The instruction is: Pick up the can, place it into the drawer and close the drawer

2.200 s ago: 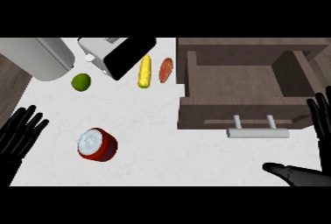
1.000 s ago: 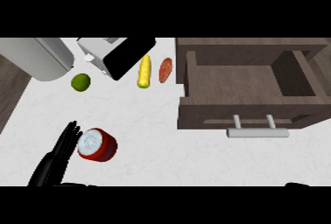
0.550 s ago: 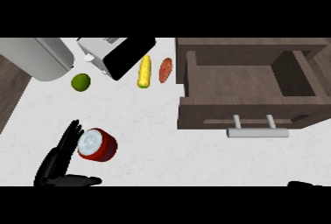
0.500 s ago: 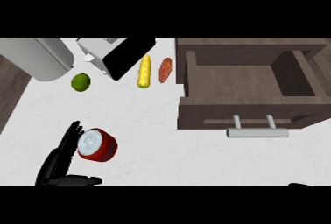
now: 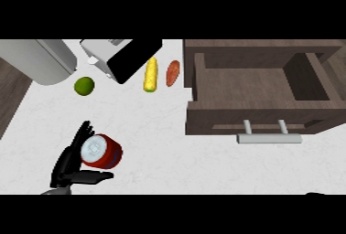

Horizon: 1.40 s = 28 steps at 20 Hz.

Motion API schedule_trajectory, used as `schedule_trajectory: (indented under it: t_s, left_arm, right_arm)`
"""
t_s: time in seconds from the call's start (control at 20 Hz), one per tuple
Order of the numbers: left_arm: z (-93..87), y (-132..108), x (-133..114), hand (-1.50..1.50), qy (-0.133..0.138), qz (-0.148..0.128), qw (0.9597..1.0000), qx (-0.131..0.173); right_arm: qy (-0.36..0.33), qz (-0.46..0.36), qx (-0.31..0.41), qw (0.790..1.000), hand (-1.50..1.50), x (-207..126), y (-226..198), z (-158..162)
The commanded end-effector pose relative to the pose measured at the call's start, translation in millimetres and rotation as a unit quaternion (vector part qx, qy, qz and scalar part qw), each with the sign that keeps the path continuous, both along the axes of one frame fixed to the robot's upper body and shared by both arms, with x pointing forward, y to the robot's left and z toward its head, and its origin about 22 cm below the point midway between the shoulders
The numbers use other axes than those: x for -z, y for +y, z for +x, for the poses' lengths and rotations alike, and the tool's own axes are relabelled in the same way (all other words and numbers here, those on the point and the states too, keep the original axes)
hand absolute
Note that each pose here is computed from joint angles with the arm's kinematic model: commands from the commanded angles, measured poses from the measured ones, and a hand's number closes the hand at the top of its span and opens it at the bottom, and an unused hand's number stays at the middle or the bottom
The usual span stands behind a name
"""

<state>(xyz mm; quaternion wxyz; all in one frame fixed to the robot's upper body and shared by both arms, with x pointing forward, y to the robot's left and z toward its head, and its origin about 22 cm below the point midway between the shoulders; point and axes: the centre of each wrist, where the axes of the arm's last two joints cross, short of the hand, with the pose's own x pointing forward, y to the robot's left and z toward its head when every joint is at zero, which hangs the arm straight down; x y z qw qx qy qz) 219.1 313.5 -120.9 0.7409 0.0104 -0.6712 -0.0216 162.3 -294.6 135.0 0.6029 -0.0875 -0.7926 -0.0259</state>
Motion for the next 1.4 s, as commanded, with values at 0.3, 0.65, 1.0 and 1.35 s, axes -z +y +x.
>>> schedule_trajectory:
  t_s: [0.3, 0.65, 1.0, 1.35]
  left_arm:
    - [37.2, 5.8, 7.8, -1.5, -0.012, -0.012, 0.9992, 0.038]
    - [44.4, -22.8, 10.6, 1.5, -0.004, -0.035, 0.9949, 0.094]
    - [43.7, -43.9, 16.2, 1.5, -0.018, -0.078, 0.9882, 0.13]
    - [90.1, -72.2, -8.9, 1.5, -0.047, -0.077, 0.994, 0.063]
  right_arm:
    - [-0.005, -0.011, 0.009, 1.0, -1.5, -7.0, 7.8, 13.5]
    - [-0.017, -0.006, 0.006, 1.0, -1.5, -1.8, -11.2, 1.2]
    - [-0.012, -0.012, 0.005, 1.0, -1.5, 7.9, -13.0, -10.2]
    - [-0.023, -0.011, 0.009, 1.0, -1.5, -1.3, -13.5, 16.5]
